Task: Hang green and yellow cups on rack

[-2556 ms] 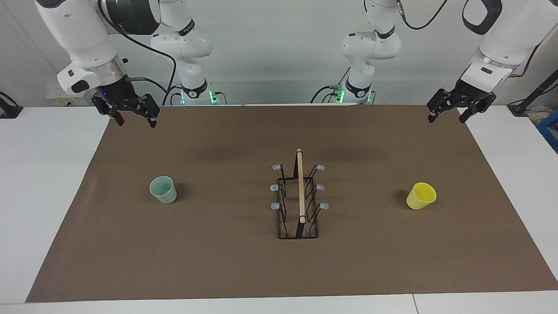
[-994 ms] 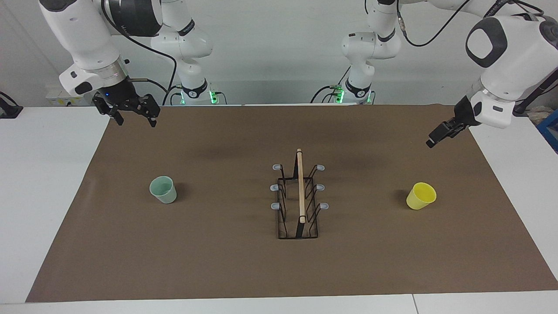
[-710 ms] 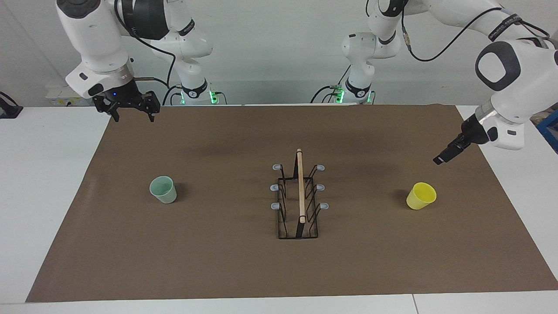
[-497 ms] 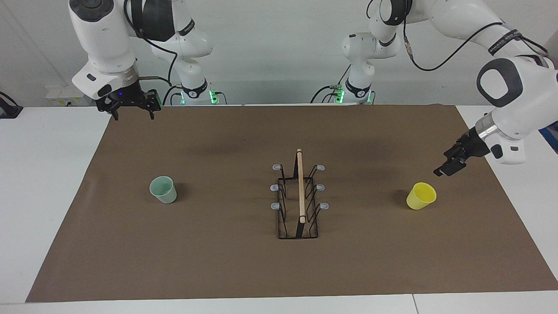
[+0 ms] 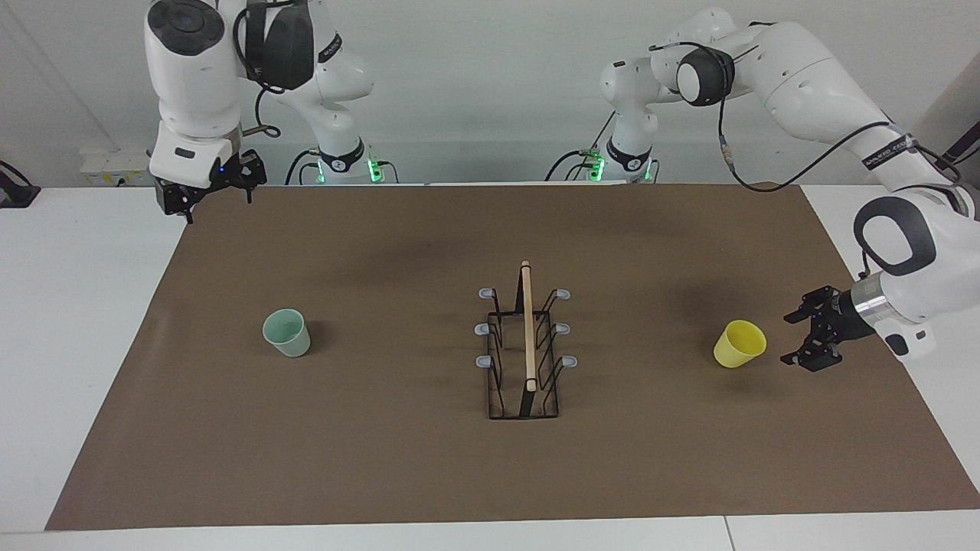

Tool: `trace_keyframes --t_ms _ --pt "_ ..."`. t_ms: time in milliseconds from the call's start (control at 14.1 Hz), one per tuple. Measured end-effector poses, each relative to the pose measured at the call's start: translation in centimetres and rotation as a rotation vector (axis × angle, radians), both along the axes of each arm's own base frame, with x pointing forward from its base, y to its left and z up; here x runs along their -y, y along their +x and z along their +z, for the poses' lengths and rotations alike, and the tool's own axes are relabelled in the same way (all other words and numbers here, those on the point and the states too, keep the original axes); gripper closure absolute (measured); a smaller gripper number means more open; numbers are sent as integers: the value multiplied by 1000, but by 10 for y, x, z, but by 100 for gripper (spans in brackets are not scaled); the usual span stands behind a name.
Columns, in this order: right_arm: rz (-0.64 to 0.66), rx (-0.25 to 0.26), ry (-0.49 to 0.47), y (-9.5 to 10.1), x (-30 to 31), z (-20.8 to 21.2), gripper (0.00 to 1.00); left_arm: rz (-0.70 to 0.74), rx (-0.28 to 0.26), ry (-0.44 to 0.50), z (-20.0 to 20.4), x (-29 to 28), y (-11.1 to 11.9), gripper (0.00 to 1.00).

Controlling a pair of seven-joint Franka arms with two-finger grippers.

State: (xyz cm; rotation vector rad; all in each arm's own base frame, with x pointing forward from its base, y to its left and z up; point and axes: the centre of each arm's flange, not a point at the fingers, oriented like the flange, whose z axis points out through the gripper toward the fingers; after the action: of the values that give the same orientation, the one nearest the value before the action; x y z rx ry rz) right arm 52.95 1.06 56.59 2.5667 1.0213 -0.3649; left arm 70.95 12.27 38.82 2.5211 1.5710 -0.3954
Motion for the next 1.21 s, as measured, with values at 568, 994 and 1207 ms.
trace_keyframes --t_ms 568,994,1207 --pt "308 -157 -259 29 -69 -131 0 360 -49 -274 -50 -33 -1 7" --pt "413 -179 -300 43 -93 -181 0 488 -82 -344 -76 -47 -24 4" --pt "488 -186 -343 46 -111 -201 0 541 -101 -374 -88 -49 -41 4"
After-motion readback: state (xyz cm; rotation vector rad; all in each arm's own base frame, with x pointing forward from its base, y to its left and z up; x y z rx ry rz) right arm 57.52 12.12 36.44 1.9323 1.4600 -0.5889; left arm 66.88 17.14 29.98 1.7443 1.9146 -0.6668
